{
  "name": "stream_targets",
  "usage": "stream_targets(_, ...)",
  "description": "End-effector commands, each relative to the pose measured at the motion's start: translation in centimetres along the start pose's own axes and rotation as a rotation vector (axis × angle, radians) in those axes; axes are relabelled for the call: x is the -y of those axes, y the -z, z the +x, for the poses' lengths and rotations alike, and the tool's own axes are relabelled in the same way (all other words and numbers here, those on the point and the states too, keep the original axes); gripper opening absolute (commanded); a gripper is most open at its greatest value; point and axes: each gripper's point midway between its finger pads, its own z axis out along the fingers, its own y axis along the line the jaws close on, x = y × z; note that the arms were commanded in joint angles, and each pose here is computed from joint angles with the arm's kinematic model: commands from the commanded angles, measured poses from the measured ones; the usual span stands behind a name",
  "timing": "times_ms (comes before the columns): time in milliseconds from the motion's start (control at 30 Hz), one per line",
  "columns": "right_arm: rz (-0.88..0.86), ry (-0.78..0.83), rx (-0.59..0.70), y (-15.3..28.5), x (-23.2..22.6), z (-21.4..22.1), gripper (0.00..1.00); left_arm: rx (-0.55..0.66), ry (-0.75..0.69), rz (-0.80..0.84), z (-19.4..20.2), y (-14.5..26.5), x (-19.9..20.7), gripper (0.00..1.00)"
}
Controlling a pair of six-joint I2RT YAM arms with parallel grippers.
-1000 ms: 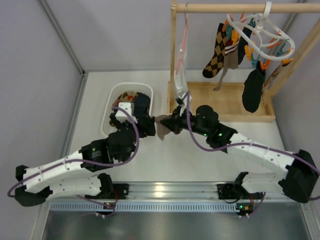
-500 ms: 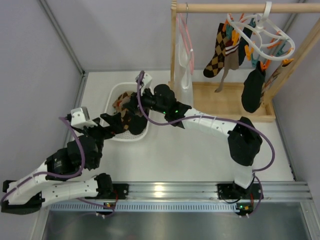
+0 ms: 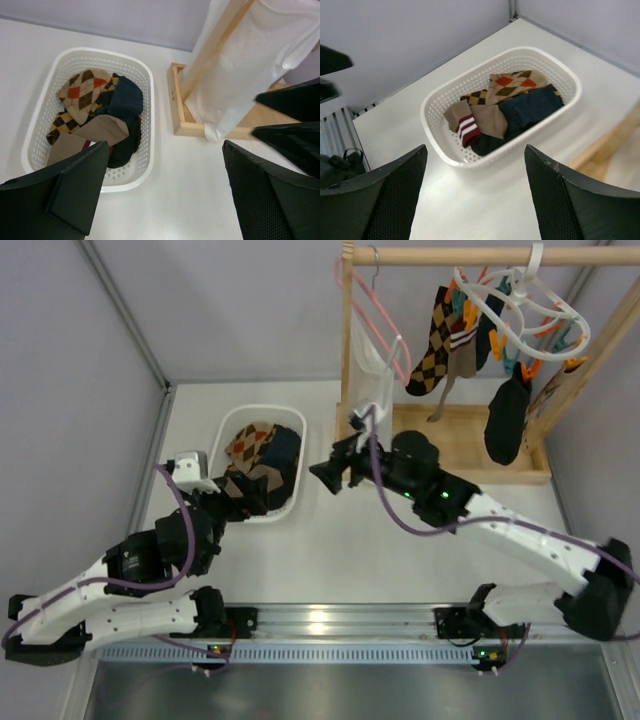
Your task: Remove the socks clipped to the hanger
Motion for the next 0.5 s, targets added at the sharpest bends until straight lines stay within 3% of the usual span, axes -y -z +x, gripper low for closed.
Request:
stream_targets(0, 0.102, 0.075, -0.017, 7.6, 2.2, 0.7, 0.76, -0.092, -0.026, 0.107, 2.3, -0.3, 3.1, 0.98)
stream_targets(67, 0.216, 0.104, 0.02, 11.7, 4.0, 0.4, 0.79, -0.13, -0.081, 0.176, 3.7, -0.7, 5.2, 0.98)
stream_targets(133, 0.328, 0.089, -0.044, 14.6, 6.2, 2.9, 0.8, -0.187, -0.127, 0.269, 5.4, -0.6, 7.4, 0.98)
stream_targets(233, 0.4, 0.048, -0.007, 18.9, 7.3, 2.4, 0.8, -0.263, -0.172, 0.383, 8.3, -1.0, 11.0, 0.98)
stream_targets(333, 0.607, 0.017, 0.086, 23.7, 9.7, 0.1, 0.8, -0.298, -0.177, 0.585, 10.6, -0.6, 16.0, 0.98)
stream_targets(400, 0.732, -0.018, 0.131, 27.2, 10.8, -1.6, 0.8, -0.306, -0.18, 0.692, 12.3, -0.8, 19.1, 0.98)
stream_targets(467, 0.927, -0.053, 0.177, 31.1, 12.7, -2.5, 0.81, -0.214, -0.112, 0.766, 10.8, -1.6, 22.8, 0.98)
